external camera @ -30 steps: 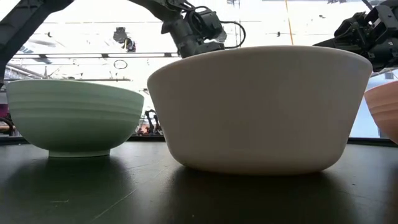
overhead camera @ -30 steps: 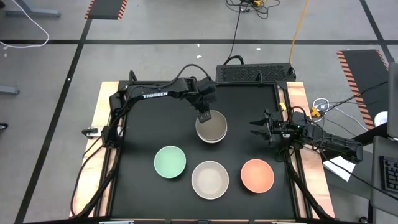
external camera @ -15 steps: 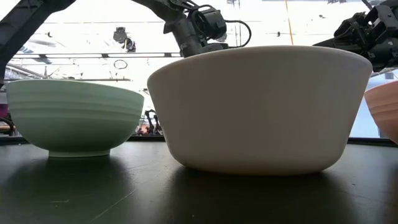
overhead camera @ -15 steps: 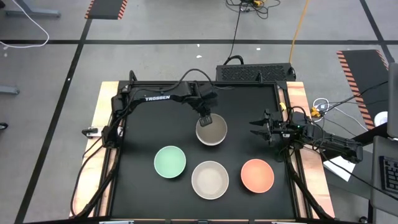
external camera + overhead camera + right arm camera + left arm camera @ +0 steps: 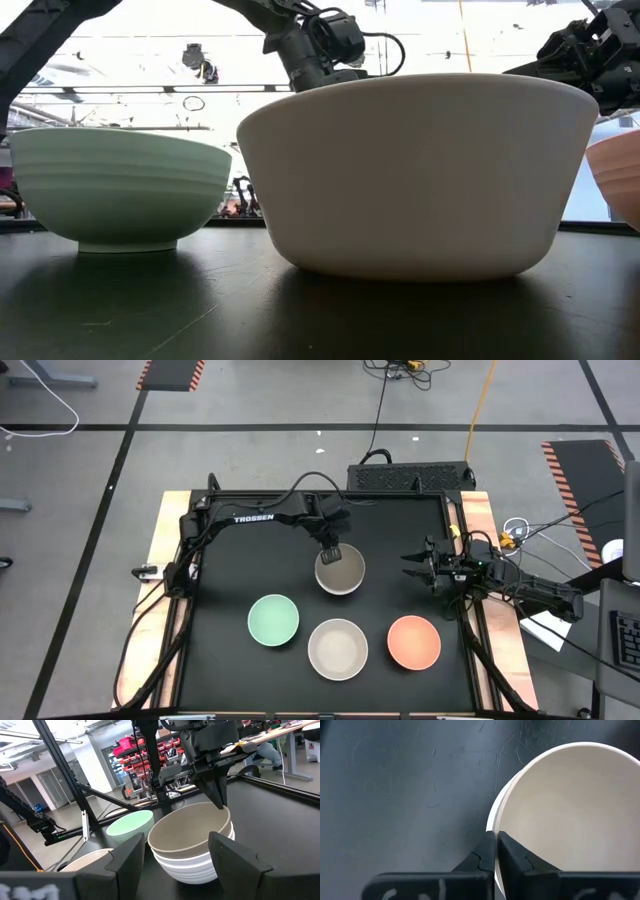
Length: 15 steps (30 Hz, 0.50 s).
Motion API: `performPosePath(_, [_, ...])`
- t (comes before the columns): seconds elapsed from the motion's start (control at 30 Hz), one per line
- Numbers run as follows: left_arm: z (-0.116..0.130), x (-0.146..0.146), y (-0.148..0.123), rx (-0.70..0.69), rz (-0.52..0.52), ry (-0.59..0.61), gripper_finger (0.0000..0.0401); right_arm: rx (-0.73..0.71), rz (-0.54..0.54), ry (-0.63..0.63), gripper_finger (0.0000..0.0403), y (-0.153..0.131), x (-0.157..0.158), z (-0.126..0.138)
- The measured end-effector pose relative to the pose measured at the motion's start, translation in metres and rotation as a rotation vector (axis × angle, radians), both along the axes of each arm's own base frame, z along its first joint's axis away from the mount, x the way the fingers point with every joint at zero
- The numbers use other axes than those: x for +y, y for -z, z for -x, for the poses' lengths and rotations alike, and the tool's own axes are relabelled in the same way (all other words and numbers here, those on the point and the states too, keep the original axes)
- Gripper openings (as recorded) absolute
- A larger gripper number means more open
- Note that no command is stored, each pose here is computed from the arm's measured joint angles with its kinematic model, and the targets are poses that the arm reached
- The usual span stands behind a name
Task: Nest bowls inside each other
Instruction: Stack the brown bowl on the stacked white bowl, then stack the orange bowl on the stacked brown bowl
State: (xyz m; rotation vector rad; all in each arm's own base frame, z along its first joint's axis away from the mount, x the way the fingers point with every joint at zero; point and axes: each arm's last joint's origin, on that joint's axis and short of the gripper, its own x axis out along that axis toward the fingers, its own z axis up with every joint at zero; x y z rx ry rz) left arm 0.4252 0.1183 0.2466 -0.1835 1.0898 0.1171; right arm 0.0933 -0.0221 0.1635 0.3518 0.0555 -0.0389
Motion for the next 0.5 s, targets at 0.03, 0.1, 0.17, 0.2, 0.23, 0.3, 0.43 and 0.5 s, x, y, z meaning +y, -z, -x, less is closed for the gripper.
performPosePath(0.03, [-0.0002, 0.0, -0.0001, -0.002, -0.001, 0.001, 0.0019, 0.0, 0.0, 0.0, 0.0212, 0.0, 0.0, 0.0])
performPosePath(0.1, [-0.0012, 0.0003, -0.0006, -0.014, -0.007, 0.006, 0.0036, 0.0, 0.0, 0.0, 0.0212, 0.0, 0.0, 0.0])
performPosePath(0.17, [-0.0037, 0.0008, -0.002, -0.043, -0.016, 0.015, 0.0056, 0.0, 0.0, 0.0, 0.0212, 0.0, 0.0, 0.0])
performPosePath(0.2, [-0.0047, 0.001, -0.0026, -0.057, -0.016, 0.021, 0.0067, 0.0, 0.0, 0.0, 0.0212, 0.0, 0.0, 0.0])
performPosePath(0.23, [-0.0055, 0.001, -0.0031, -0.067, -0.017, 0.025, 0.0078, 0.0, 0.0, 0.0, 0.0212, 0.0, 0.0, 0.0])
performPosePath(0.3, [-0.007, 0.0014, -0.004, -0.085, -0.022, 0.028, 0.0102, 0.0, 0.0, 0.0, 0.0212, 0.0, 0.0, 0.0])
performPosePath(0.43, [-0.0066, 0.0032, -0.004, -0.086, -0.023, 0.025, 0.0148, 0.004, -0.001, 0.0, 0.0212, 0.0004, 0.0, 0.0])
performPosePath(0.5, [-0.0059, 0.0061, -0.0041, -0.087, -0.023, 0.019, 0.017, 0.012, -0.004, 0.0, 0.0212, 0.0012, 0.0, 0.0001])
